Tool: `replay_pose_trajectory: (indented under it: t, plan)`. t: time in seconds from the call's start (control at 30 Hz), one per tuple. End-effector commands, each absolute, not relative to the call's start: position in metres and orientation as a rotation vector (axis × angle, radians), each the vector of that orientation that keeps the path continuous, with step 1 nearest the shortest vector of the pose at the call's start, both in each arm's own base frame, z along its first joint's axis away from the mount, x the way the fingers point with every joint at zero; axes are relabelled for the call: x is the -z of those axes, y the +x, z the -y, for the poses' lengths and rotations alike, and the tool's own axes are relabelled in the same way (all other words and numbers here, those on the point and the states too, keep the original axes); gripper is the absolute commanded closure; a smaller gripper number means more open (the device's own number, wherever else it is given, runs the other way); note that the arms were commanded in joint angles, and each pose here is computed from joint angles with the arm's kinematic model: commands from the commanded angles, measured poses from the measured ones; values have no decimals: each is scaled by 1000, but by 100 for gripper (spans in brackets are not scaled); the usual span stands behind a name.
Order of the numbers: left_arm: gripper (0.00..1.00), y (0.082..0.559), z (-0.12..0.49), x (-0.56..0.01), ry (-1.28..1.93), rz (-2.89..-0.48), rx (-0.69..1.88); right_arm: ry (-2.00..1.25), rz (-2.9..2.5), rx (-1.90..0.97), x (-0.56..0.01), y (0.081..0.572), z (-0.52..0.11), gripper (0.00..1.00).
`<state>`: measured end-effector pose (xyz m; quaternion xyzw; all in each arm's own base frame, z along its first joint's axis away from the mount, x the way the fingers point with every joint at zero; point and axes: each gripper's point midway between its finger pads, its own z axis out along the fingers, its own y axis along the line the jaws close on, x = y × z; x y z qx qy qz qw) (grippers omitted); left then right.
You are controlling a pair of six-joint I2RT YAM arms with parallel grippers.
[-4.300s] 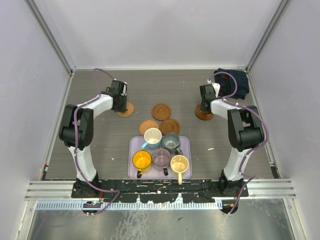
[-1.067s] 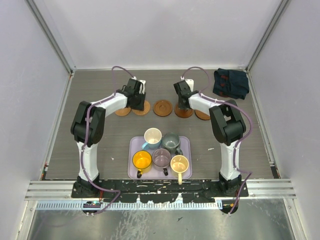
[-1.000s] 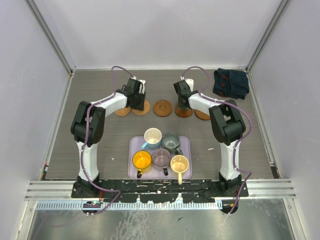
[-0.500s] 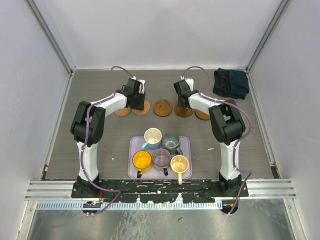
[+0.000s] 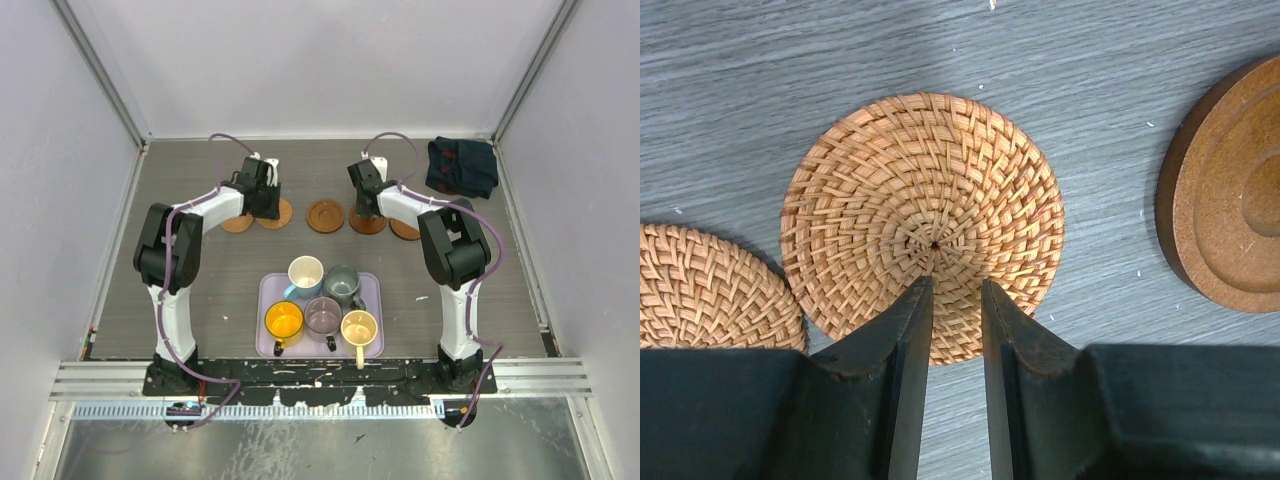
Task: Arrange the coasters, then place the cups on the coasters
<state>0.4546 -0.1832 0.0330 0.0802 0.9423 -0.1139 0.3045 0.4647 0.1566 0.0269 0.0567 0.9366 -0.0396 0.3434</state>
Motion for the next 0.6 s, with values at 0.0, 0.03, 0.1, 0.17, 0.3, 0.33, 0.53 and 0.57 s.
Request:
replay_pose_trajectory:
  t: [0.0,0.03,0.1,0.17,0.3,0.33,0.53,0.57]
  plan:
    - [72,439,171,-20,197,-2562,275,126,-2477,65,-16,461,-164,100]
    - [72,438,174,-20,199,-2560,291,123,-2480,62,-15,460,-165,100]
    - [72,438,176,-20,199,-2560,312,112,-2481,50,-15,459,-169,100]
    - [72,438,178,-22,197,-2556,324,96,-2479,41,-16,459,-175,100]
    - [72,437,178,-22,201,-2557,324,75,-2477,32,-16,459,-183,100]
    - [72,437,178,-23,201,-2554,326,72,-2476,28,-17,459,-185,100]
    - [72,435,190,-23,211,-2551,414,55,-2479,15,-17,461,-193,100]
    - [72,435,193,-24,213,-2549,427,52,-2479,13,-18,461,-195,100]
